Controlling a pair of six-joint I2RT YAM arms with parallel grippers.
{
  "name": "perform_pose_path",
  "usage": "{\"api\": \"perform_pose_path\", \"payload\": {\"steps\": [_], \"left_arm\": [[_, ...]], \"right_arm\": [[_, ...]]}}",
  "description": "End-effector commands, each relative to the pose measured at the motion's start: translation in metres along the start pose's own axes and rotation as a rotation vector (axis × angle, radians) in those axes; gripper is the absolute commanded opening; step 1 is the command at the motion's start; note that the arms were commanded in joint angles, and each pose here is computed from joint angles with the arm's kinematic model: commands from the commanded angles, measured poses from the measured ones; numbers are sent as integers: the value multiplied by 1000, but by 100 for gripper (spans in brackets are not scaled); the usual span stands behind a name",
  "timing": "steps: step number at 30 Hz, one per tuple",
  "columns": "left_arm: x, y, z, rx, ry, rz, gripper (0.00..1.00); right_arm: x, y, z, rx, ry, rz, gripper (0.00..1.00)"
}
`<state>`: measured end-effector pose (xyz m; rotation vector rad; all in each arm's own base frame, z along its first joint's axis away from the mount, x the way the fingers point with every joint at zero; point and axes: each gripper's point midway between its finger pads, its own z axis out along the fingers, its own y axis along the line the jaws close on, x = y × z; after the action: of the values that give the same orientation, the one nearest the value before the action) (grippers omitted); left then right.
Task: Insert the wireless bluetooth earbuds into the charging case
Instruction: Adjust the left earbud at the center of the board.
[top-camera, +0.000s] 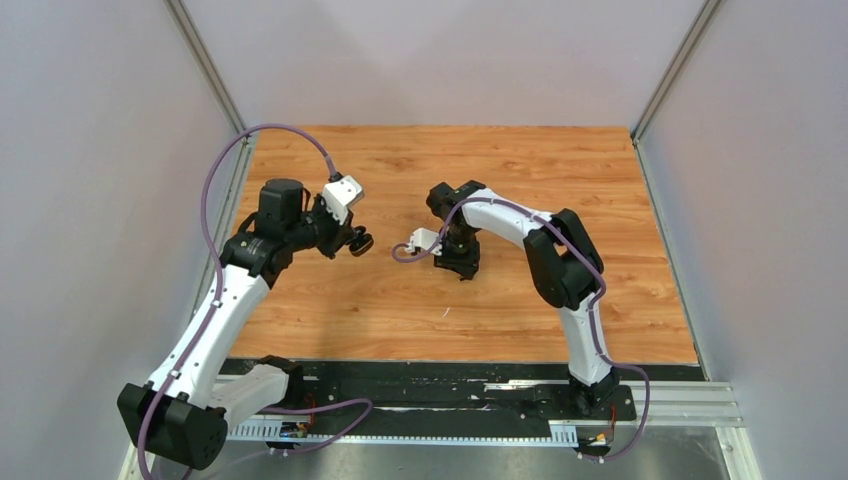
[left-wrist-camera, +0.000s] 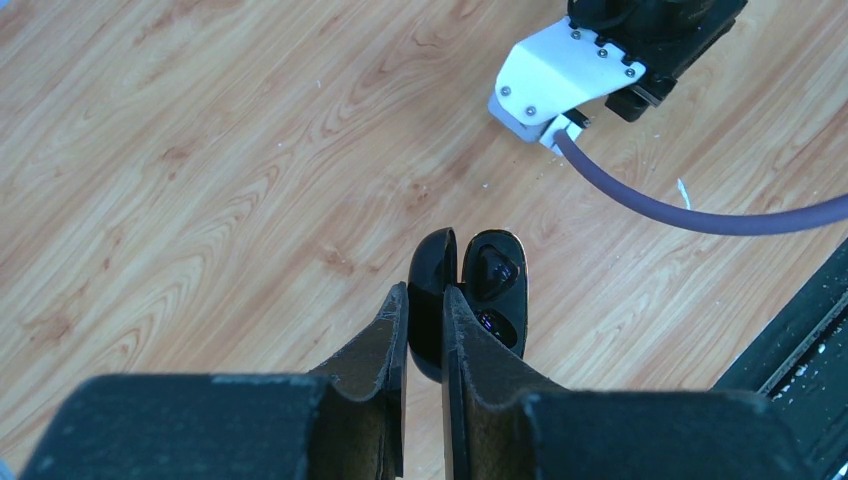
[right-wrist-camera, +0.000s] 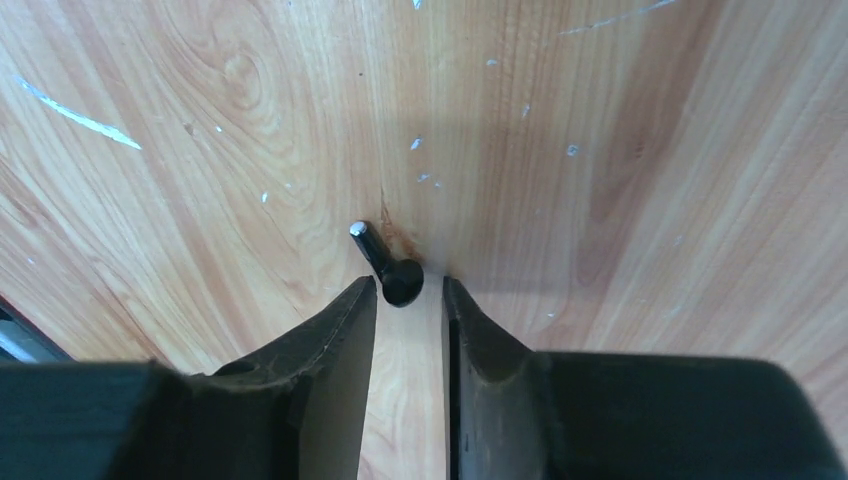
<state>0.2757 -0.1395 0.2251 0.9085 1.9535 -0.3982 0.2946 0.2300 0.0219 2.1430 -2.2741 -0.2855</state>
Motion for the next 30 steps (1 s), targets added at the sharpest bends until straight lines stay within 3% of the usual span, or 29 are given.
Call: {"api": "perform_pose_path", "payload": {"steps": [1,8,11,14,15,23,30], "left_arm": [[-20,5,-7,-20,-73,-3,0],[-25,7,-4,-16,-89,-6,0],[-28,7,-3,-11,-96,-14,0],[-28,7,-1,-10,-93,-39,0],[-27,6,-1,-7,-87,-45,0],[-21,7,0,-14,-58,-59,0],[-18,8,1,-14,-49,-79,0]], "right_arm": [[-15,-19,-23,89,-12,-113,33],[-36,-17,-77,143,-107,29,42],[-39,-20,-91,153,-164,313,42],[-25,-10,-82,15,-174,710,40],[-18,-7,-73,13,-157,760,40],[-10,-17,-41,-2,-98,984,27],[-16,-20,-24,-31,-81,1072,27]]}}
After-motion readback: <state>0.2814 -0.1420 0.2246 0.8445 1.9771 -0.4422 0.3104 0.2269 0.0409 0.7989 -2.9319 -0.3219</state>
